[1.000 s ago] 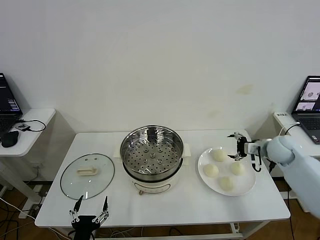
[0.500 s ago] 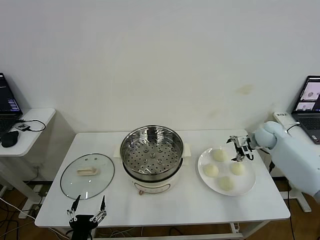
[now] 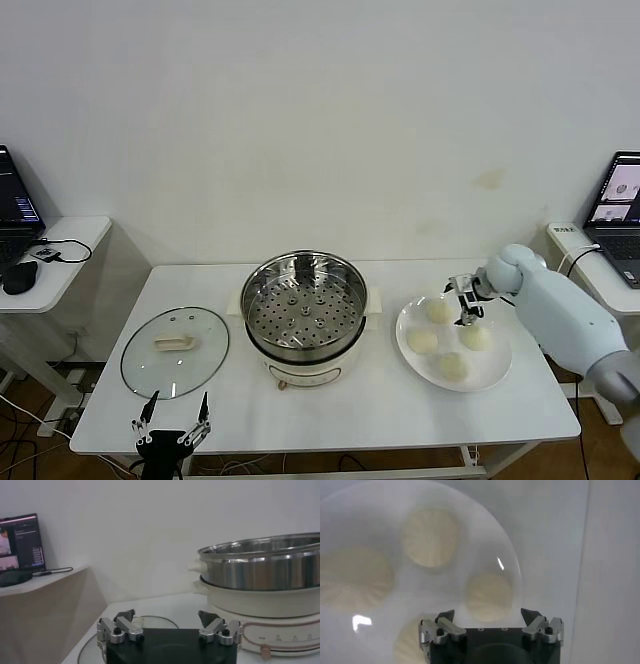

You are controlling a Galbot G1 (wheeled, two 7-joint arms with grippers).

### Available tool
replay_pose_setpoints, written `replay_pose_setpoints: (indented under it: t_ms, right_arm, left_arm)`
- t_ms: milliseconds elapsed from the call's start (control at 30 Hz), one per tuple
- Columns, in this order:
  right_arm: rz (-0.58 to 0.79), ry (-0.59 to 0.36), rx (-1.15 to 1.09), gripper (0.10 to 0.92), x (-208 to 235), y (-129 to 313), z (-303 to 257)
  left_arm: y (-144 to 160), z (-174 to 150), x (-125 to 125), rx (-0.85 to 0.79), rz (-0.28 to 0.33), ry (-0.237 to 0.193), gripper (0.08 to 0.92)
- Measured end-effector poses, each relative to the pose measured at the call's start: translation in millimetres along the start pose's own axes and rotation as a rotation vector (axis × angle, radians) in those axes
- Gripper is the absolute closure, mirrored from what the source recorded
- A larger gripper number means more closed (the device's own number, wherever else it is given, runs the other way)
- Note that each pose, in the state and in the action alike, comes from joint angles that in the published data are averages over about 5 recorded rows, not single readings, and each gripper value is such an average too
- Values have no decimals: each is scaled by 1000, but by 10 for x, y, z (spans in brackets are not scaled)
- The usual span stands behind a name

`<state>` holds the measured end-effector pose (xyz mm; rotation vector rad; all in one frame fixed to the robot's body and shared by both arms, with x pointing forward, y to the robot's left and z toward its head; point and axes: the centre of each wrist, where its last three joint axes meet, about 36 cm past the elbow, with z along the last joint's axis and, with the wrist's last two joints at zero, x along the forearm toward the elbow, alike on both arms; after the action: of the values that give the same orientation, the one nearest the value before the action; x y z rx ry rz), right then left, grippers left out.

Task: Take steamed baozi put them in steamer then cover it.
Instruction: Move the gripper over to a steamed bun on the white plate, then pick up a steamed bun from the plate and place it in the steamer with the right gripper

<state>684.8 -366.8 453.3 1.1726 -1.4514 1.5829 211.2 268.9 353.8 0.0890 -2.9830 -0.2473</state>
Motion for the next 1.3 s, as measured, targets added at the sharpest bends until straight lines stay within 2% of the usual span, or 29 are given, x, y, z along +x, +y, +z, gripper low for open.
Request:
replay_pose_setpoints:
  t_ms: [167,500,767,1067,1300]
  right_arm:
    - [-7,6,-3,234,-100,-18,-62]
    - [-9,13,0,348,-191,-43,-138]
    - [-3,18,1,514,-177,-49,-127]
    - [25,13,-5,464,19,-119,-88]
    - [81,-27,13,462,482,-290,-139]
  left_arm:
    - [3,19,-13,-1,0,-2,177]
    - [-3,25,-9,1,1,-4,177]
    - [-19,30,15,5,2,-5,177]
    - [-33,24,31,6,5,-7,177]
    - [-50,1,21,8,14,-14,177]
